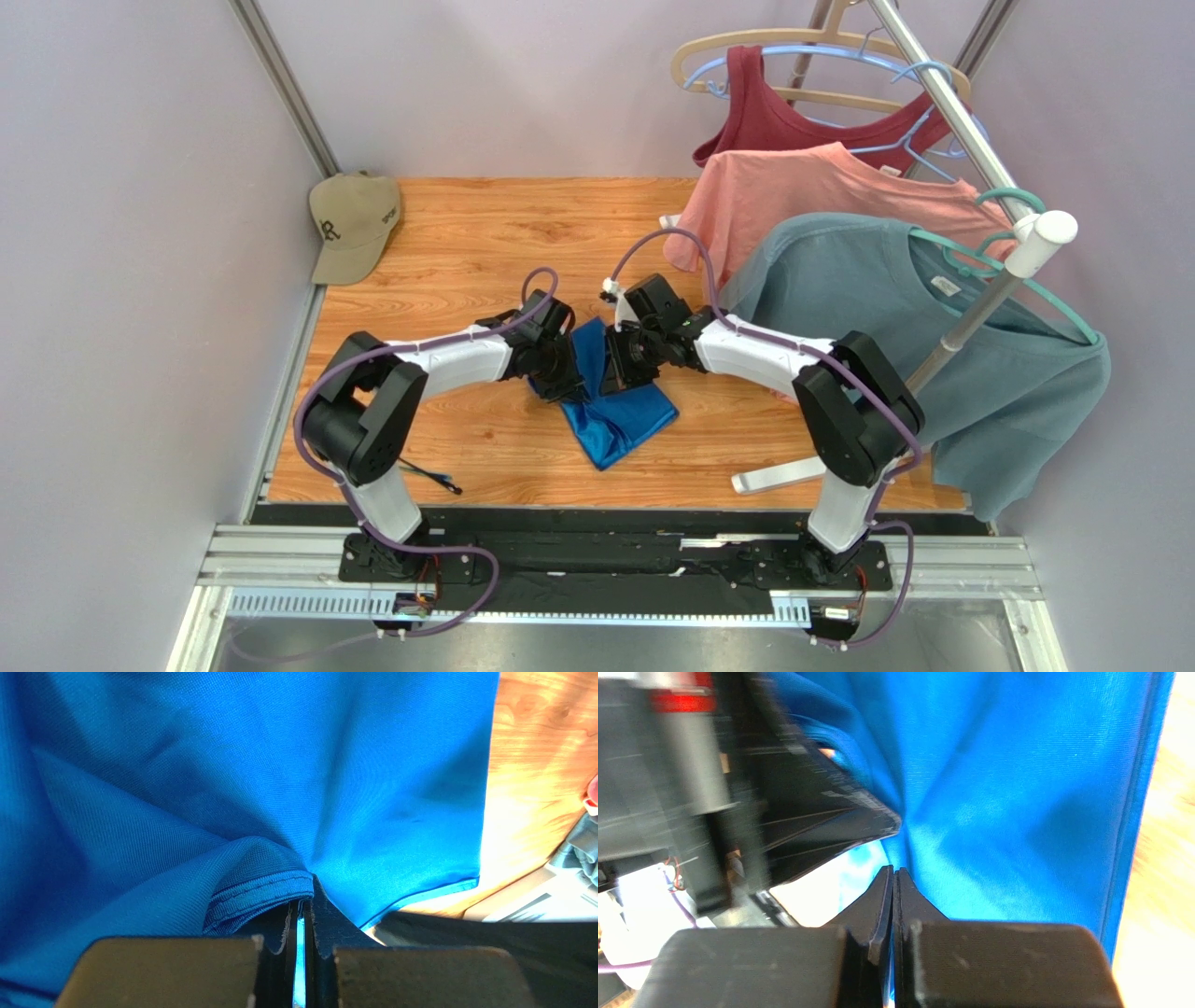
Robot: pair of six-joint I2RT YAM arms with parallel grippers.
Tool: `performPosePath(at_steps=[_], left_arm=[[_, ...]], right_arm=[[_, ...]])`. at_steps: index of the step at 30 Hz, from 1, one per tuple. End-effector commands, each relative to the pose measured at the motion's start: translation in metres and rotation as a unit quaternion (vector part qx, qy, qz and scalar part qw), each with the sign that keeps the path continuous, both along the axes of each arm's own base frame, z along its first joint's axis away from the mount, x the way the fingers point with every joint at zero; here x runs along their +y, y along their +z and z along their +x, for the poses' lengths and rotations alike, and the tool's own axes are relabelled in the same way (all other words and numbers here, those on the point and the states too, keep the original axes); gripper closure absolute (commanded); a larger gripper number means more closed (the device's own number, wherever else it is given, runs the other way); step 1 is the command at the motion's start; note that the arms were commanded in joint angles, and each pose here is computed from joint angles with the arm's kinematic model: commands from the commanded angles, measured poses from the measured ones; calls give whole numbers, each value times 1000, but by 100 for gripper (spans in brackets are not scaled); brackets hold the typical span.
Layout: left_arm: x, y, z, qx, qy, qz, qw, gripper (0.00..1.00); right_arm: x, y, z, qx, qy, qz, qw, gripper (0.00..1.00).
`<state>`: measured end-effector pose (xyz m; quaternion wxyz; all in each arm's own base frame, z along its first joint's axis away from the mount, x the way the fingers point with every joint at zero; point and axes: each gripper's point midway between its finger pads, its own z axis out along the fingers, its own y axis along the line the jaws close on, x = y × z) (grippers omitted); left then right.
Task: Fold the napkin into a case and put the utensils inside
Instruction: Fold the lower triangle-folded napkin at the center of the board.
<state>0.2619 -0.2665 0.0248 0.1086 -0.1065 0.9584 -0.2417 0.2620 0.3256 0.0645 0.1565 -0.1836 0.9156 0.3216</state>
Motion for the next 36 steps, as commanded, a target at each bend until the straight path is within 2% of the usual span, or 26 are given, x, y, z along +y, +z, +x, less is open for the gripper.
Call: performPosePath(at_steps=[1, 7, 19, 22, 28, 34, 36], left_arm=[[-3, 20, 9, -37, -4, -8, 999, 100], [-10, 23, 21, -46, -11, -4, 999, 100], [-14, 3, 19, -30, -26, 24, 999, 100], [-14, -4, 17, -26, -26, 21, 999, 100], [-13, -3, 18, -28, -26, 24, 999, 100], [-13, 3, 20, -34, -26, 29, 999, 100], [-12, 2, 20, -34, -25, 30, 999, 100]], right_arm=[[3, -27, 12, -8, 5, -4, 1000, 100], [-2, -58, 5, 23, -13, -18, 999, 100], [1, -52, 5, 32, -15, -14, 999, 100], [0, -42, 6, 24, -18, -15, 999, 100], [-19, 2, 14, -35, -26, -44, 998, 100], [-11, 30, -19, -20, 9, 11, 1000, 99], [-3, 26, -32, -6, 30, 20, 999, 99]])
